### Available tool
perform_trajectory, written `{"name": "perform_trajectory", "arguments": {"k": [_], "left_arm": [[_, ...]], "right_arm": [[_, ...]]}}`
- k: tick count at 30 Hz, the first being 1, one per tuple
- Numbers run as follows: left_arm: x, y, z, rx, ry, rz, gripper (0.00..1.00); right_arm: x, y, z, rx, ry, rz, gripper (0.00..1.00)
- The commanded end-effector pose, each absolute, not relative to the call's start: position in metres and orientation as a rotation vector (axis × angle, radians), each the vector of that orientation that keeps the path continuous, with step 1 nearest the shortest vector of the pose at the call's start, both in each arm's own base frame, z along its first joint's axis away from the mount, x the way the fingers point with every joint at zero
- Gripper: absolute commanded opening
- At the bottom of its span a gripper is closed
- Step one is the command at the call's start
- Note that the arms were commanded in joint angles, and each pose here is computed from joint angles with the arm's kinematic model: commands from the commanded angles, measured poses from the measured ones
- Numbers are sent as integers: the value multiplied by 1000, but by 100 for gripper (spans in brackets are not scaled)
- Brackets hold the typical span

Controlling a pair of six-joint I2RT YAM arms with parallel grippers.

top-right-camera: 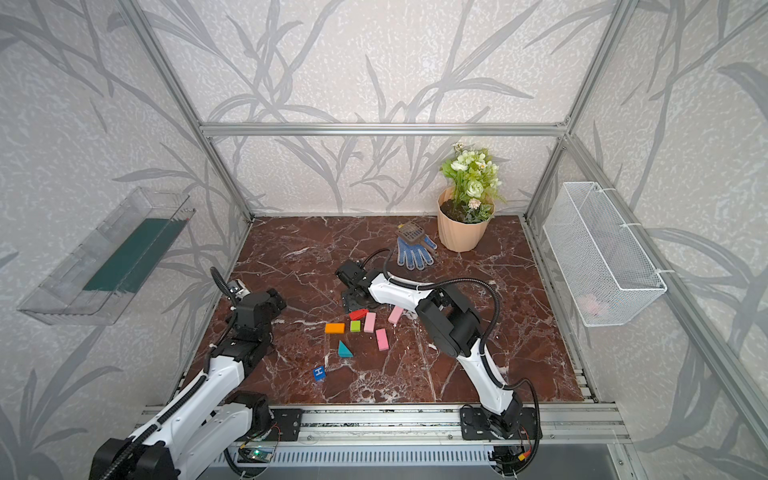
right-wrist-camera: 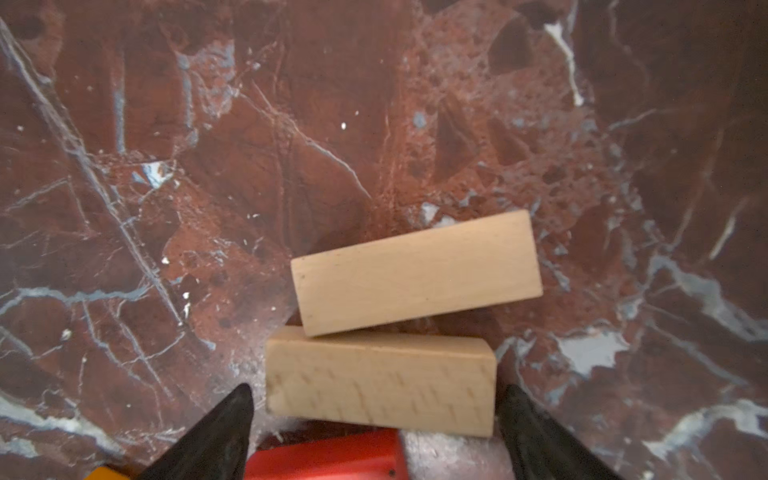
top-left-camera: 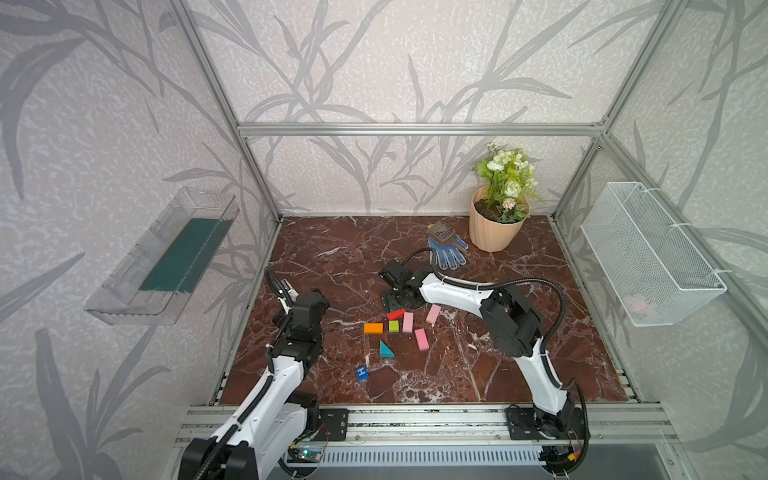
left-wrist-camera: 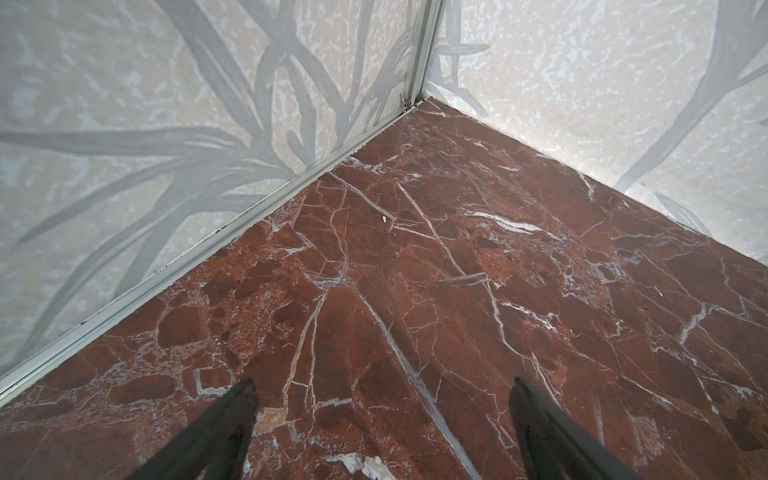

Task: Build the wood block tower
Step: 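Lower the right gripper and close it on the top wooden bar, then lift the wooden bar with the right gripper toward the glove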

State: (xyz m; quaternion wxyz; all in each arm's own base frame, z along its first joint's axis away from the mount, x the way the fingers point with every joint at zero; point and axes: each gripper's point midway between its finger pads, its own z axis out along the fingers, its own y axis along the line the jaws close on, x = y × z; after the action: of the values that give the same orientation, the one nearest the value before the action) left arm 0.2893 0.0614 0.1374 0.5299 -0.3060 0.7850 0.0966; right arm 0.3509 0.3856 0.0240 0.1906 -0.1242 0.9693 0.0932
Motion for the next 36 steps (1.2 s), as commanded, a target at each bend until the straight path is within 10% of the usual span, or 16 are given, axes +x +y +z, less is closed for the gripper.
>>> {"name": "perform_trajectory", "arguments": {"k": [1, 23, 36], "left_arm": [[293, 61, 149, -749, 1840, 203, 95], [294, 60, 149, -746, 1838, 196, 96], [294, 60, 149, -745, 1840, 199, 95]], "right_arm": [[343, 378, 12, -386, 2776, 201, 92], [352, 383, 8, -380, 2768, 64, 92], [352, 381, 13, -330, 2764, 70, 74]]}}
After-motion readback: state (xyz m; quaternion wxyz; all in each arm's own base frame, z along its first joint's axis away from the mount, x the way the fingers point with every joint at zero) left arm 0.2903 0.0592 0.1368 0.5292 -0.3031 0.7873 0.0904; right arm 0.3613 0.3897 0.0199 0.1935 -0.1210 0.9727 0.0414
